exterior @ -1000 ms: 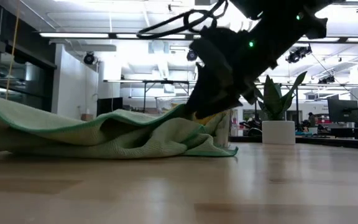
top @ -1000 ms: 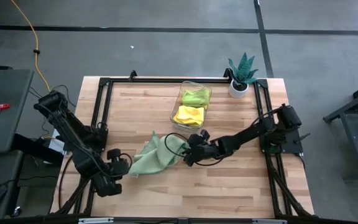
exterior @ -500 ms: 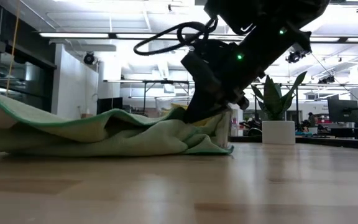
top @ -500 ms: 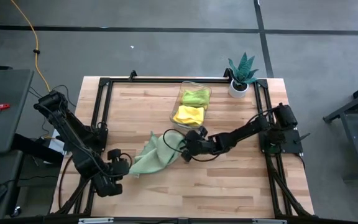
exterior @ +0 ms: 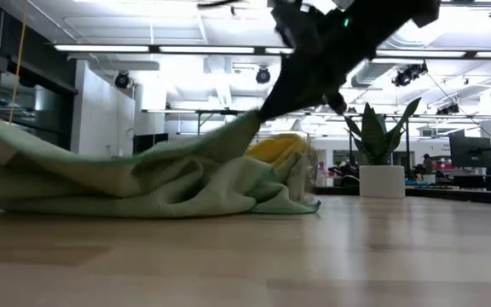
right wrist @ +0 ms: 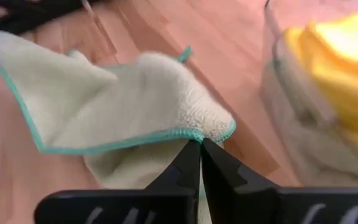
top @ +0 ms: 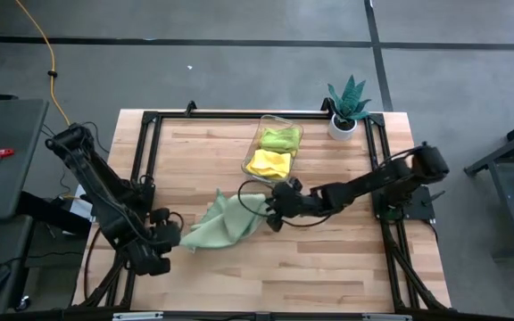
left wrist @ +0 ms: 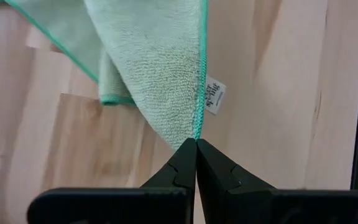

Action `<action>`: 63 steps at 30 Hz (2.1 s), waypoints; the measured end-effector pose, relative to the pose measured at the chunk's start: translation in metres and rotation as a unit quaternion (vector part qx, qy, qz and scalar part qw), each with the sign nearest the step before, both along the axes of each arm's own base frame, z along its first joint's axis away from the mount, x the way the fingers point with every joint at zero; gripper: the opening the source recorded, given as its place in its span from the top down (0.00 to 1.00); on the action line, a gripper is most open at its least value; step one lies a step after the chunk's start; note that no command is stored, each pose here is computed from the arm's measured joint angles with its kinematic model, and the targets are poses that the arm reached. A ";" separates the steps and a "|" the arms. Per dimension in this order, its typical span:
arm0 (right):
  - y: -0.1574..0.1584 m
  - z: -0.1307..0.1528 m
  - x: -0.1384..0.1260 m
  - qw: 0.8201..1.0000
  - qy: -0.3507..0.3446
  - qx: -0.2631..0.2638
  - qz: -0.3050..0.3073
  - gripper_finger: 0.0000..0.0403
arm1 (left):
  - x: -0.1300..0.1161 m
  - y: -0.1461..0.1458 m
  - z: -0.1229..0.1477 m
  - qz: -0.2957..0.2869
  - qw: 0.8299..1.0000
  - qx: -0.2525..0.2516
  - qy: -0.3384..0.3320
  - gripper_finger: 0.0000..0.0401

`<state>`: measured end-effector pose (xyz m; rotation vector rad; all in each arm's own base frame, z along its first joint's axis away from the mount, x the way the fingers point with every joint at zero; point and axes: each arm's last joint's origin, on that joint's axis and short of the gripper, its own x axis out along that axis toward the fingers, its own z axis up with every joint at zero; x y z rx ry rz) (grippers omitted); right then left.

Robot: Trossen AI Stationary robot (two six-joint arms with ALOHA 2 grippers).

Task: Fold microfiber towels
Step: Fold the blue towel

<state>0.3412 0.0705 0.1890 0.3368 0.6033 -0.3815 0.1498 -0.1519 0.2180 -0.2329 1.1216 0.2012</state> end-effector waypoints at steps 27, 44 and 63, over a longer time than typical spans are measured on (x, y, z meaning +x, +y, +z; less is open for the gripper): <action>-0.003 0.223 -0.125 0.994 0.100 -0.043 0.009 1.00 | -0.027 0.120 0.190 0.155 0.916 0.146 -0.341 1.00; 0.029 0.219 -0.117 0.987 0.149 -0.040 0.033 1.00 | 0.009 0.090 0.129 0.150 0.938 0.167 -0.266 1.00; 0.193 0.066 -0.067 0.938 0.330 0.101 0.019 1.00 | 0.014 -0.048 0.006 0.175 0.973 -0.052 -0.139 1.00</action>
